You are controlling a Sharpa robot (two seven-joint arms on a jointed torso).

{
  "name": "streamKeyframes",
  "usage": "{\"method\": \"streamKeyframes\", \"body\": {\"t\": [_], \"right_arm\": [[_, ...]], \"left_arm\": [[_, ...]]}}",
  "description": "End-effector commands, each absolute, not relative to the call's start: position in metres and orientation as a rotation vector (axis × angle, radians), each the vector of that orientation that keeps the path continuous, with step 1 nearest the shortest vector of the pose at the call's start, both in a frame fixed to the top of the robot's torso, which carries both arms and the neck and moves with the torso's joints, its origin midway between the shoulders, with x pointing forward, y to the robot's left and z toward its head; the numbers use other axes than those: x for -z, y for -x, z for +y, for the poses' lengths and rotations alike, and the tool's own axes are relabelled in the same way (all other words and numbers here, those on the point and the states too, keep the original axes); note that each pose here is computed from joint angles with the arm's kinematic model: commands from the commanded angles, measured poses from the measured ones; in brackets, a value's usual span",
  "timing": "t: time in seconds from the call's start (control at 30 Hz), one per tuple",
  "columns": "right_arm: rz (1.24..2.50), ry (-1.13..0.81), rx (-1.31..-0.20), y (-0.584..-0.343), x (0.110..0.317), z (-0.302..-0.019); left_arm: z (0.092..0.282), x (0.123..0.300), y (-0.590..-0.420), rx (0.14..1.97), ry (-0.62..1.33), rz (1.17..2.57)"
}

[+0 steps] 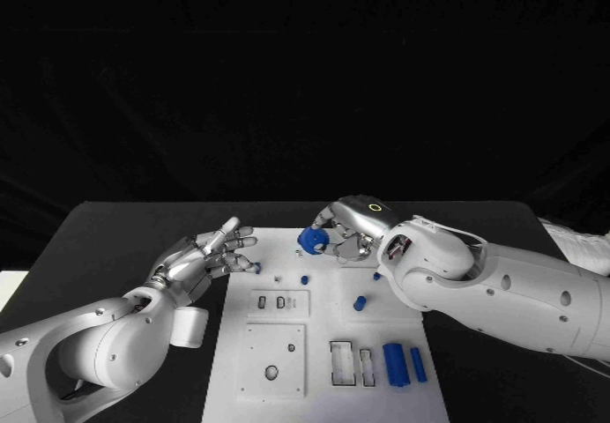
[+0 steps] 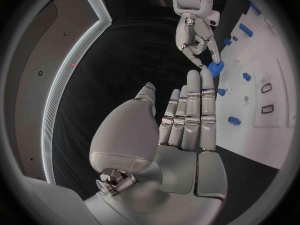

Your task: Assemble the parts on the task board

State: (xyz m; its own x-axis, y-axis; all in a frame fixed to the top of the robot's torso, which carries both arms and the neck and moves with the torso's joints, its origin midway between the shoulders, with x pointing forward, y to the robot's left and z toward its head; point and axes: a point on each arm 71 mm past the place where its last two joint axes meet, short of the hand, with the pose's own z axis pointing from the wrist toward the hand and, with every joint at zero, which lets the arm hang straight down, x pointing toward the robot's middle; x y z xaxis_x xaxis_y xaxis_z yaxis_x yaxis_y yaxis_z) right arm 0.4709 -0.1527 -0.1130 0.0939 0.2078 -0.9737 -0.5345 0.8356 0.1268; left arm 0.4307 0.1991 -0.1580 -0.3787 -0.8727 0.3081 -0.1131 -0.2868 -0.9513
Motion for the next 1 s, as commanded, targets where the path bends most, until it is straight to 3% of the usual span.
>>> {"method": "streamKeyframes", "body": {"t": [0.03,0.47,1.0], "right_arm": [[1.331,0.313,-0.519,-0.474,0.113,-0.144],[1.386,0.342,-0.505,-0.485,0.136,-0.119],[1.449,0.355,-0.458,-0.49,0.149,-0.119]], "left_arm": [[0.196,0.157,-0.43,1.755,1.254,1.393],[0.196,0.157,-0.43,1.756,1.253,1.393],[0.196,0.157,-0.43,1.754,1.254,1.393]]}}
